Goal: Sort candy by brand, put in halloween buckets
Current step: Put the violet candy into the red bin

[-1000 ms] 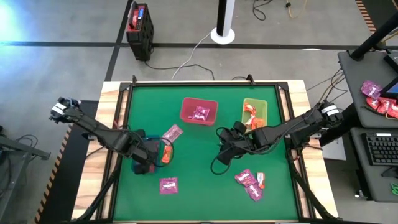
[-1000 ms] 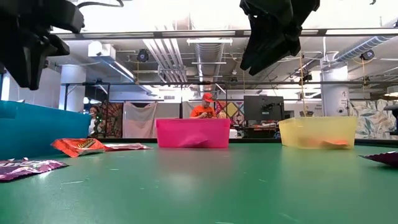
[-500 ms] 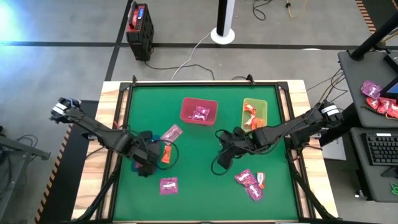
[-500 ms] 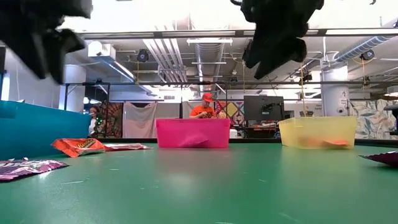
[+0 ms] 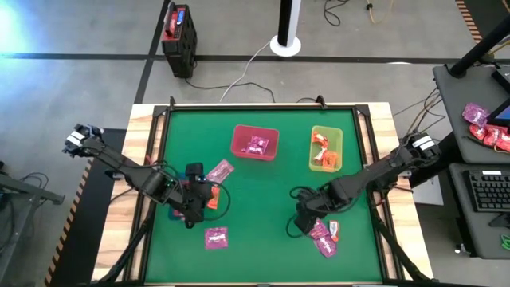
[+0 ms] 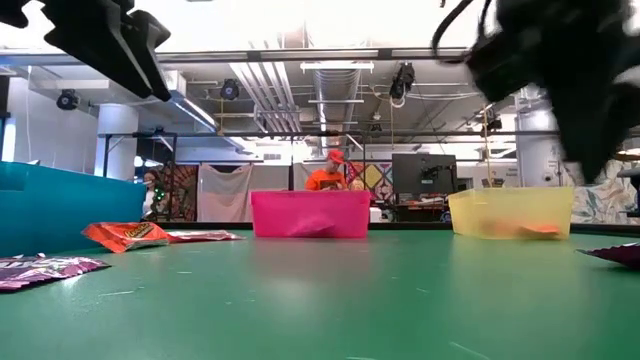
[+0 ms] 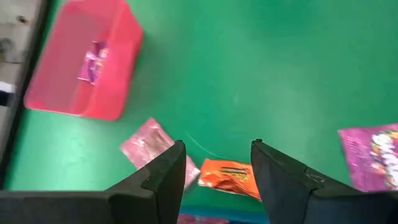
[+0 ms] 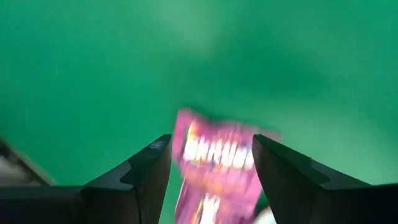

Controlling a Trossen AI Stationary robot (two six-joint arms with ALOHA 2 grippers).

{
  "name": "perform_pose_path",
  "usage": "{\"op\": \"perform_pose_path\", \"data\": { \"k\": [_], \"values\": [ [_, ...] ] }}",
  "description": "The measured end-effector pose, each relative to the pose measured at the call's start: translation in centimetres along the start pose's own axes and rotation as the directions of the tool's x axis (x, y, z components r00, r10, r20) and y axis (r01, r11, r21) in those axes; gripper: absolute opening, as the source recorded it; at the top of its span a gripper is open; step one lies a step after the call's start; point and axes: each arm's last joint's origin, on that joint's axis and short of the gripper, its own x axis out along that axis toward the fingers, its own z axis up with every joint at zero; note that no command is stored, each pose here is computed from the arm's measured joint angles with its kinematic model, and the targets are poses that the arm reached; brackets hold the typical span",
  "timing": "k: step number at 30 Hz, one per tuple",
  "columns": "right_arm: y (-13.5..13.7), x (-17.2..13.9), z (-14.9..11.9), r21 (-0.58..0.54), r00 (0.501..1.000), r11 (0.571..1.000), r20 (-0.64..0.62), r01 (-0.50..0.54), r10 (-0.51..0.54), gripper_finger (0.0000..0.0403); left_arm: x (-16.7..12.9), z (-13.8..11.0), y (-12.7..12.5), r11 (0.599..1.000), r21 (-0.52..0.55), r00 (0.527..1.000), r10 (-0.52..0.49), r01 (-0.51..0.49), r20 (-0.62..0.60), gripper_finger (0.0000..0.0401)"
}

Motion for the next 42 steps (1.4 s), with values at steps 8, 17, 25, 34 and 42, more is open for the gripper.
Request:
{"op": "perform_pose_path", "data": {
  "k": [8, 17, 25, 34, 42],
  "values": [
    [1.1, -1.2, -2.0, 0.097, 0.999, 0.995, -0.037, 0.028, -0.024, 0.0216, 0.1, 0.1, 0.0, 0.999, 0.001, 0.999, 0.037, -0.037, 0.012, 0.0165],
    [2.6, 1.2, -1.7, 0.018, 0.996, 1.0, -0.087, -0.019, 0.02, 0.0216, 0.1, 0.0, 0.0, 0.999, -0.001, 0.999, 0.039, -0.039, 0.014, 0.0165],
    [4.1, 2.0, -1.3, -0.122, 0.935, 0.948, -0.169, 0.294, -0.311, 0.0216, 0.3, -0.1, 0.2, 0.996, 0.002, 0.996, 0.085, -0.085, 0.02, 0.0165],
    [5.8, 3.7, -1.4, -0.218, 0.938, 0.935, -0.145, 0.28, -0.315, 0.0216, 0.4, -0.2, 0.1, 0.996, 0.001, 0.996, 0.088, -0.088, 0.017, 0.0165],
    [5.9, 5.5, -1.2, -0.239, 0.942, 0.935, -0.142, 0.264, -0.303, 0.0215, 0.7, -0.2, -0.1, 0.996, 0.009, 0.996, 0.092, -0.092, 0.007, 0.0165]
  ]
}}
